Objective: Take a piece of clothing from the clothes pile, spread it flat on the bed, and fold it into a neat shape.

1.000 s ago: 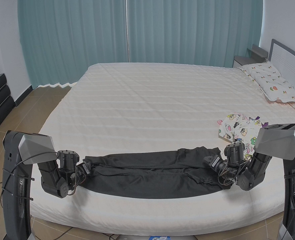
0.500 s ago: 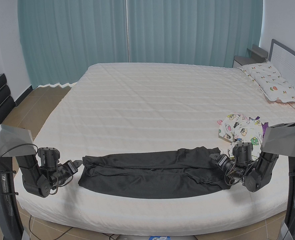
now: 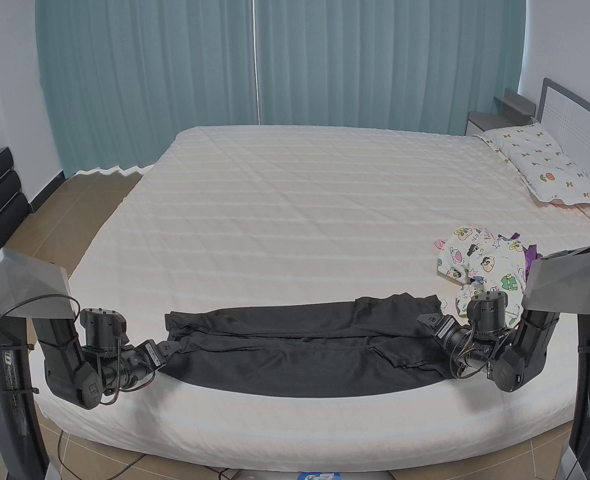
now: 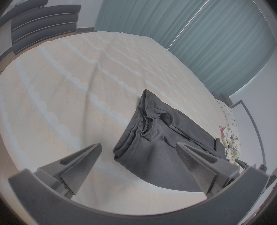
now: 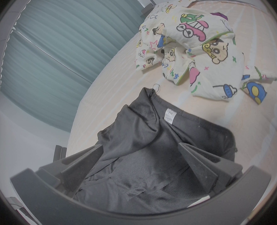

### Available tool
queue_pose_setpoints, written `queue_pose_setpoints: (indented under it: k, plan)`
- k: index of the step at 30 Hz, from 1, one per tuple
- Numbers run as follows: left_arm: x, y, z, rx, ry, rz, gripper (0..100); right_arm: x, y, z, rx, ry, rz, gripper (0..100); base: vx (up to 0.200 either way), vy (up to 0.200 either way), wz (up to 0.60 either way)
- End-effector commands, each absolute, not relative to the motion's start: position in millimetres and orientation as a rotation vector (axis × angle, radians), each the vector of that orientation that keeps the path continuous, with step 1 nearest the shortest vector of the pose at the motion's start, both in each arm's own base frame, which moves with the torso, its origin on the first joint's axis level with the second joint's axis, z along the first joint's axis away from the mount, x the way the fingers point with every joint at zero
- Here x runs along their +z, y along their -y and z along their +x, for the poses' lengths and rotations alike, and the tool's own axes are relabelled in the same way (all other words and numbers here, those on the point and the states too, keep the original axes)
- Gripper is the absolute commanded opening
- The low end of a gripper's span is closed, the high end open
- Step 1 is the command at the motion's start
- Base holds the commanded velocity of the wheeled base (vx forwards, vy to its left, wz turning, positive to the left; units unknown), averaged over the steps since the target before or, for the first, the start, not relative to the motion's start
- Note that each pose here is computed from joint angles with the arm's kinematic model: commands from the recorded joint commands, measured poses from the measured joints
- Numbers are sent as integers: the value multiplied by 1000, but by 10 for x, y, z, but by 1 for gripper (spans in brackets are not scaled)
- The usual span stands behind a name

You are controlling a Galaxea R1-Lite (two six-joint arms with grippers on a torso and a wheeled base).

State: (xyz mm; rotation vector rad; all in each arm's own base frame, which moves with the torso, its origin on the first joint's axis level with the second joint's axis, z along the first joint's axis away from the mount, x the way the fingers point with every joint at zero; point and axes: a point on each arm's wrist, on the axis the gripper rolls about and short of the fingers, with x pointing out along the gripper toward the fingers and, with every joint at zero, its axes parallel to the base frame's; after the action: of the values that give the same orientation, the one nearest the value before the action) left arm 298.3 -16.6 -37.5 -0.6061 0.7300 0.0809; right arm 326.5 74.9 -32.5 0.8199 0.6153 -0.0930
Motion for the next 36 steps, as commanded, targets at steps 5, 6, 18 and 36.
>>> queue_pose_setpoints:
  k: [5, 6, 18, 36]
  plan:
    - [-516, 255, 3022, 112, -737, -571, 100, -328, -756, 3258, -86, -622, 823, 100, 0, 0, 0]
    - [-515, 260, 3023, 110, -736, -571, 100, -328, -756, 3258, -86, -622, 823, 100, 0, 0, 0]
    - [-545, 269, 3012, 122, -740, -562, 100, -335, -757, 3260, -86, -620, 824, 100, 0, 0, 0]
    - [-660, 362, 3024, 164, -744, -468, 0, -338, -757, 3260, -86, -620, 824, 100, 0, 0, 0]
